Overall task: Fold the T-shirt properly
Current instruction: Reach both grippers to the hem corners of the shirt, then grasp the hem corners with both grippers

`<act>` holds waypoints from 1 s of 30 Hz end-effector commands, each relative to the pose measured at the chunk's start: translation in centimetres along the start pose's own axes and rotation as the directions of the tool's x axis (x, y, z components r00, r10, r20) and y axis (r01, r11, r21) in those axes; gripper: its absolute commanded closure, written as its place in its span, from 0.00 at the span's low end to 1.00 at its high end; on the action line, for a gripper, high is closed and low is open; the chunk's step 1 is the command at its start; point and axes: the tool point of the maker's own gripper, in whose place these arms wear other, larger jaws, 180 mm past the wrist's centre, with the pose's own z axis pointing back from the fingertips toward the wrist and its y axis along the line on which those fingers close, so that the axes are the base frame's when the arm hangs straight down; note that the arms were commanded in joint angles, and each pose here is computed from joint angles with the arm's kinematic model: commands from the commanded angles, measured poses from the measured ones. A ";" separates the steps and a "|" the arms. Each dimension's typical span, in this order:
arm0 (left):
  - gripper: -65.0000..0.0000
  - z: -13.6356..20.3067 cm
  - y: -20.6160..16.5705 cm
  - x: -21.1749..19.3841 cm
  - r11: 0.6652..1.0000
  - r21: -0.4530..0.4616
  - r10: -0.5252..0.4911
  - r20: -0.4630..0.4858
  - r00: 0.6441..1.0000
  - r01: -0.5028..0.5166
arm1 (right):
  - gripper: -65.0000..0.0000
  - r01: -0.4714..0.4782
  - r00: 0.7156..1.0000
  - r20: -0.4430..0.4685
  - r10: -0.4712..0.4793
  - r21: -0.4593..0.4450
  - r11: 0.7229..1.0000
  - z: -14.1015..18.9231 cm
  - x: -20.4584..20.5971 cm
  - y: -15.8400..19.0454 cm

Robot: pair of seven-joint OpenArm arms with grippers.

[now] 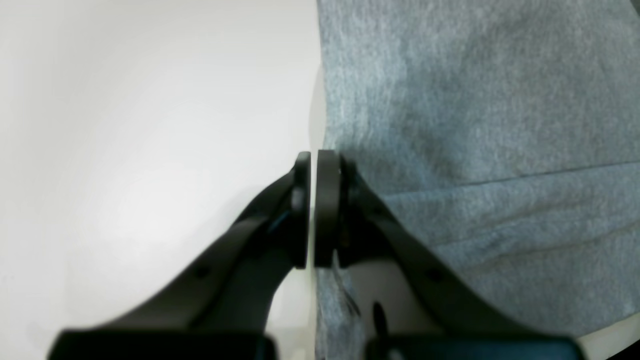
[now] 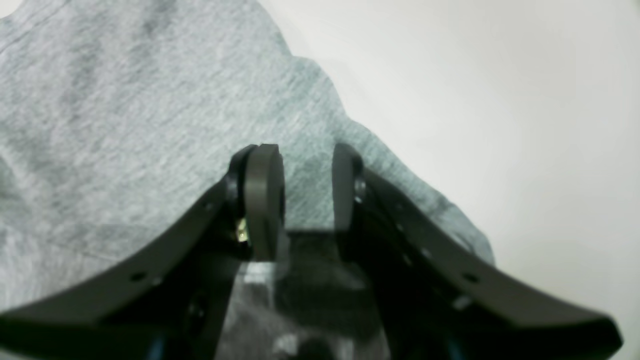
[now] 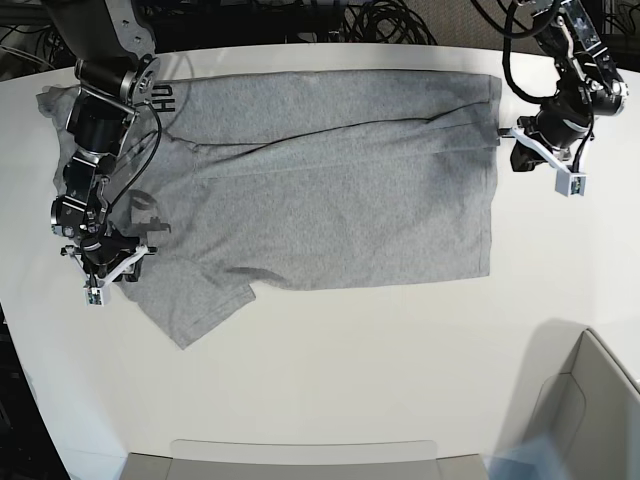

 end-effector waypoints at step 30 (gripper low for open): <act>0.95 -1.4 0.3 0.0 0.998 -0.022 0.063 0.006 0.998 -0.063 | 0.51 -0.137 0.980 0.147 0.132 0.024 0.990 -0.3 12.2 1.7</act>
